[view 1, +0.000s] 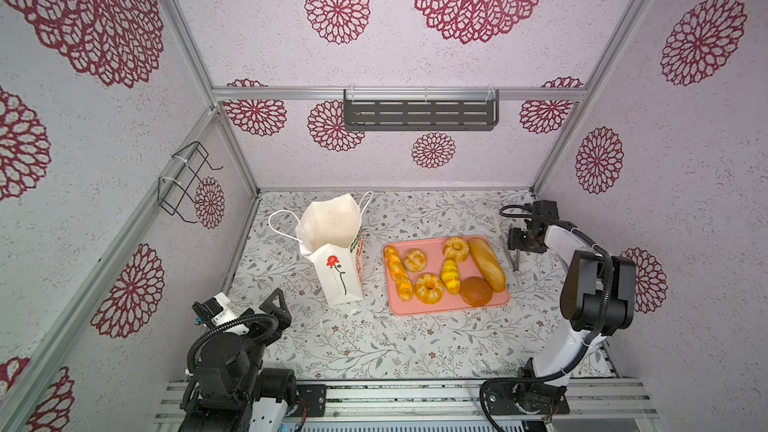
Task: Take the fake bread out of the paper bag
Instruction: 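Lay the tongs on the table beyond the tray and open the right gripper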
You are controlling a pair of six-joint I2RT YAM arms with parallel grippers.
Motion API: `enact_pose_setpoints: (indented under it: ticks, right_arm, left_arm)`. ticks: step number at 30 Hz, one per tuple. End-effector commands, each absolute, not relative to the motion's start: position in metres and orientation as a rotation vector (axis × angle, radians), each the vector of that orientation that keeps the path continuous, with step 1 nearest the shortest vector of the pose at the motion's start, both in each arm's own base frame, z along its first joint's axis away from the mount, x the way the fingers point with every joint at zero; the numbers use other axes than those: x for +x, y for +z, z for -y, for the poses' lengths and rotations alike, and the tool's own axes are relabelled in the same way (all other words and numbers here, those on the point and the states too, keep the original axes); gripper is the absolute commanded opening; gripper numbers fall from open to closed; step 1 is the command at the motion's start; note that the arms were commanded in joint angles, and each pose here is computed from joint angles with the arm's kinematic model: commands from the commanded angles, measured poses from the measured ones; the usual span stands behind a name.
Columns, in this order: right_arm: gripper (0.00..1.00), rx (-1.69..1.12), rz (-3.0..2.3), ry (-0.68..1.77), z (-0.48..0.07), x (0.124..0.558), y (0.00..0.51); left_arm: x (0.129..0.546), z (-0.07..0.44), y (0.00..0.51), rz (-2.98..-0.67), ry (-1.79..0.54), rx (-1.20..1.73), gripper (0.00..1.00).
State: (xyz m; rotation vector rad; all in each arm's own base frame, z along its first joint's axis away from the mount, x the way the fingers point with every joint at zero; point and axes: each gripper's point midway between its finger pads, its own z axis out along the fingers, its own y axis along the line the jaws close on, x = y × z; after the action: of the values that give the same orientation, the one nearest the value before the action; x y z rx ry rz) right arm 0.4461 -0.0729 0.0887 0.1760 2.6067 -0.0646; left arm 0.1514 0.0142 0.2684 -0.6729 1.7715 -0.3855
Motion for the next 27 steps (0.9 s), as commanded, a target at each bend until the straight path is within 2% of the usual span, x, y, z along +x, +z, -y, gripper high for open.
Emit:
enact_pose_setpoints:
  ticks: [1, 2, 6, 8, 12, 15, 21, 27]
  right_arm:
    - [0.92, 0.226, -2.558, -0.064, 0.077, 0.450, 0.119]
    - [0.99, 0.237, -2.546, -0.067, 0.078, 0.451, 0.125]
    - [0.99, 0.266, -2.442, -0.082, 0.081, 0.454, 0.155]
    - [0.99, 0.282, -2.336, -0.112, 0.085, 0.453, 0.176]
    - [0.99, 0.249, -2.038, -0.127, 0.083, 0.435, 0.225]
    - [0.99, 0.213, -1.883, -0.102, 0.074, 0.417, 0.239]
    - [0.99, 0.187, -1.759, -0.023, 0.058, 0.389, 0.199]
    - [0.99, 0.292, -1.764, -0.040, 0.065, 0.372, 0.150]
  left_arm:
    - [0.149, -0.018, 0.271, -1.743, -0.376, -0.694, 0.97]
    - [0.149, -0.021, 0.271, -1.737, -0.363, -0.706, 0.97]
    - [0.147, -0.048, 0.269, -1.660, -0.241, -0.831, 0.97]
    - [0.154, -0.055, 0.276, -1.599, -0.193, -0.802, 0.97]
    - [0.167, -0.069, 0.288, -1.456, -0.105, -0.773, 0.97]
    - [0.177, -0.078, 0.285, -1.381, -0.061, -0.794, 0.97]
    - [0.174, -0.109, 0.255, -1.363, 0.150, -0.958, 0.97]
    - [0.190, -0.118, 0.243, -1.420, 0.355, -0.890, 0.97]
